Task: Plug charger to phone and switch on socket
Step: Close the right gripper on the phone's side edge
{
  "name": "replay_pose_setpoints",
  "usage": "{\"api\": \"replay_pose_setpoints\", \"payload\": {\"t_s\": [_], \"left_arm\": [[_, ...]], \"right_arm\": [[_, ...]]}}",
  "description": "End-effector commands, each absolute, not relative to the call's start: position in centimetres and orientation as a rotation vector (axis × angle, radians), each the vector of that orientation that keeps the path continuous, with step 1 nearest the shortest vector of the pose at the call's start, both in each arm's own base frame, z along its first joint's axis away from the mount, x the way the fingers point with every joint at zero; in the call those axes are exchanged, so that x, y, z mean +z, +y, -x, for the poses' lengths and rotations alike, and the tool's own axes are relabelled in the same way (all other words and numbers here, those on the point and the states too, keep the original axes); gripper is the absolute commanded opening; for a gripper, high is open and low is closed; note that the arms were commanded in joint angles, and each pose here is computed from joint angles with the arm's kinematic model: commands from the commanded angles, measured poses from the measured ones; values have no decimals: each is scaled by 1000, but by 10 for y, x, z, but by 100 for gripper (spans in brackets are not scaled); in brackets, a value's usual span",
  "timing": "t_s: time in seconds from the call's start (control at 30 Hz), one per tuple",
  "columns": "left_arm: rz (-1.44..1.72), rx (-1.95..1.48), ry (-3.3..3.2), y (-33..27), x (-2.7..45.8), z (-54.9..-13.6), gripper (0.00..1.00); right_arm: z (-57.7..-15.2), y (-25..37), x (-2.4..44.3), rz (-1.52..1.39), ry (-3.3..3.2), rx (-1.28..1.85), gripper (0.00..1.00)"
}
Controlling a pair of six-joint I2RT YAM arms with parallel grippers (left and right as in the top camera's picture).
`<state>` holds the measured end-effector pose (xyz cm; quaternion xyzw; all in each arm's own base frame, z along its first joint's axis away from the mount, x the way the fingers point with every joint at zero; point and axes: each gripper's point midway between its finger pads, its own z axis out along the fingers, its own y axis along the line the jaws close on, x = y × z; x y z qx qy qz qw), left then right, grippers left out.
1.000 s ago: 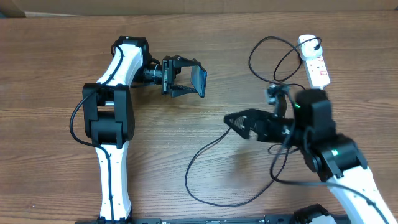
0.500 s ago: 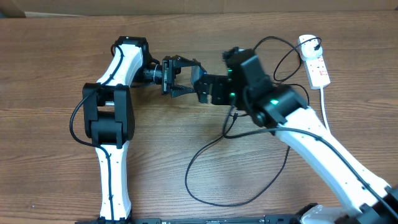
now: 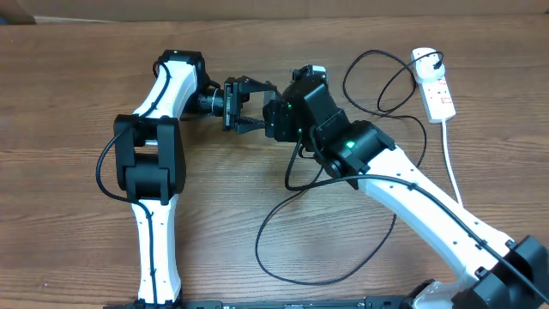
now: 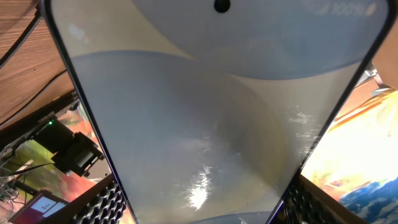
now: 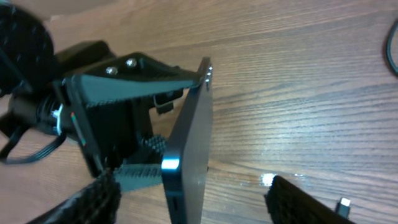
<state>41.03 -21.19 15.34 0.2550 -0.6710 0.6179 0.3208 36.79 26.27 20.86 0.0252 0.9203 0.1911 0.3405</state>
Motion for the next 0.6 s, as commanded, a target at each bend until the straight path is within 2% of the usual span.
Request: {"api": "replay_pose_setpoints", "payload": {"t_s": [0.0,0.13,0.27,0.57], "left_arm": [[-680,1681,-1728,-209,162,-417,65],[-680,1681,-1728,-209,162,-417,64],[-678,1680,-1728,-210,162,-416,64],[-678,1672,-1725,-212,162,-415,65]], "right_arm": [[-378,264,205,-122,2370,462,70],[-383,264,199,-129,2368,439,68],[-385,265,201,-133,2355,443,59],[-385,266,201,-117,2352,440,50]]}}
